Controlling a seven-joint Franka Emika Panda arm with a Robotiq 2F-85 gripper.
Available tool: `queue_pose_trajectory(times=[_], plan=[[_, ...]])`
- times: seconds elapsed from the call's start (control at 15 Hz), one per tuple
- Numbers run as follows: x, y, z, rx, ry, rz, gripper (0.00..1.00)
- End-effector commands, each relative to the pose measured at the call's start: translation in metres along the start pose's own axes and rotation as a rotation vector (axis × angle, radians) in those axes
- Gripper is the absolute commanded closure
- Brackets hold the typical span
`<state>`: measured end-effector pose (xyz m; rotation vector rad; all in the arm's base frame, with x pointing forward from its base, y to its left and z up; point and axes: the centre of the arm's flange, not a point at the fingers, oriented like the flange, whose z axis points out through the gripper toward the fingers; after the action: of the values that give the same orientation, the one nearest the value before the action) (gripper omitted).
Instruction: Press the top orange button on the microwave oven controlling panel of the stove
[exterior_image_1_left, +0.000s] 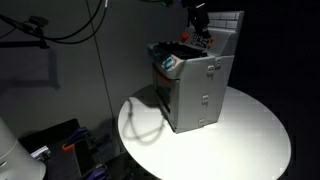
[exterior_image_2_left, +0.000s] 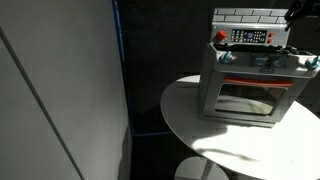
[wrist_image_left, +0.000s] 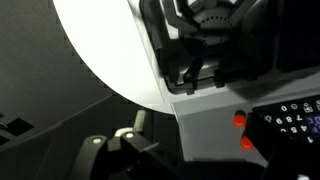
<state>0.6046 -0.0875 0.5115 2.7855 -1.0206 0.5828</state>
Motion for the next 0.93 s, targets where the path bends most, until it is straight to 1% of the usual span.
queue_pose_trajectory(times=[0.0, 0.87], plan=[[0.017, -0.012, 0.006, -0.01, 0.019, 0.037, 0.0], [0.031, -0.029, 0.025, -0.019, 0.018, 0.066, 0.0]])
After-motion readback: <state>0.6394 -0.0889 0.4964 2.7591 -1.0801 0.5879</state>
